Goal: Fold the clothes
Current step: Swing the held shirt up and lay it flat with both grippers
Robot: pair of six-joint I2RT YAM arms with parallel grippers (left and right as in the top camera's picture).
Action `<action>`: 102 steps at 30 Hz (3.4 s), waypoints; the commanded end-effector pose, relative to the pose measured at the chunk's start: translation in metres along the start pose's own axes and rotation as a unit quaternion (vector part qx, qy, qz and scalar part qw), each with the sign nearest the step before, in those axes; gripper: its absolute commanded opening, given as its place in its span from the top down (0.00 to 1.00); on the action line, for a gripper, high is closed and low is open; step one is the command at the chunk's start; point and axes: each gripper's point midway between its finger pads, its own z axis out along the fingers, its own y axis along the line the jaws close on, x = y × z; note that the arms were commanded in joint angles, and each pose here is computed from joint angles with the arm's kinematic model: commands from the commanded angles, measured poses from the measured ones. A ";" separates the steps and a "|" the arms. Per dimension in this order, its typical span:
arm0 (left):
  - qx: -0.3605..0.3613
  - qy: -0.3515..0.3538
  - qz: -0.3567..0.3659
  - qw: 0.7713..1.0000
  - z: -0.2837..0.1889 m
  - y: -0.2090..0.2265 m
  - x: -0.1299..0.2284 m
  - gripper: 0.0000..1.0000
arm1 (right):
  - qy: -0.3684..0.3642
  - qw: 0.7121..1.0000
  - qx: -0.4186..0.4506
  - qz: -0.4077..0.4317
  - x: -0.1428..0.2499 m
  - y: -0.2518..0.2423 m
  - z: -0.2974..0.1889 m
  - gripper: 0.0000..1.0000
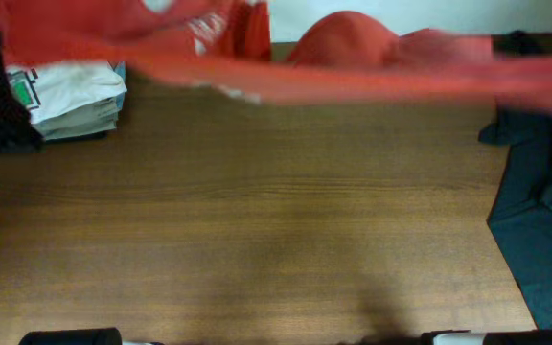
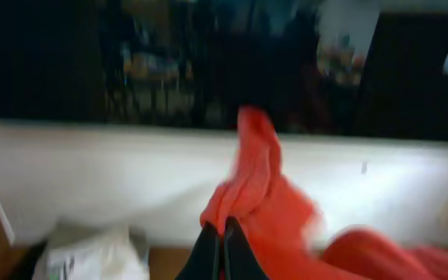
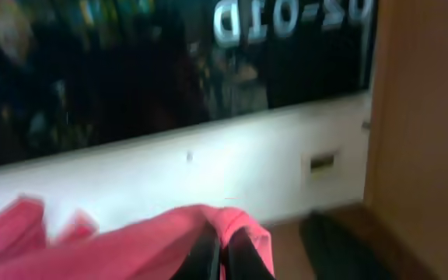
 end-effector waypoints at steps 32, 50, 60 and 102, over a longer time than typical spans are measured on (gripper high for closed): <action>-0.041 0.396 -0.048 0.916 0.063 0.029 0.212 0.99 | 0.367 0.929 -0.037 0.025 0.185 0.025 0.129 0.96; 0.005 0.007 0.027 1.000 0.140 0.021 0.009 0.99 | 0.045 0.998 0.002 0.035 0.006 -0.022 0.129 0.96; -0.013 0.417 -0.041 0.908 0.243 0.056 0.285 0.99 | 0.382 0.921 0.020 0.080 0.197 -0.039 0.208 0.96; -0.016 0.610 -0.155 0.777 -0.076 0.008 0.423 0.63 | 0.386 0.892 0.187 0.143 0.321 -0.079 -0.005 0.12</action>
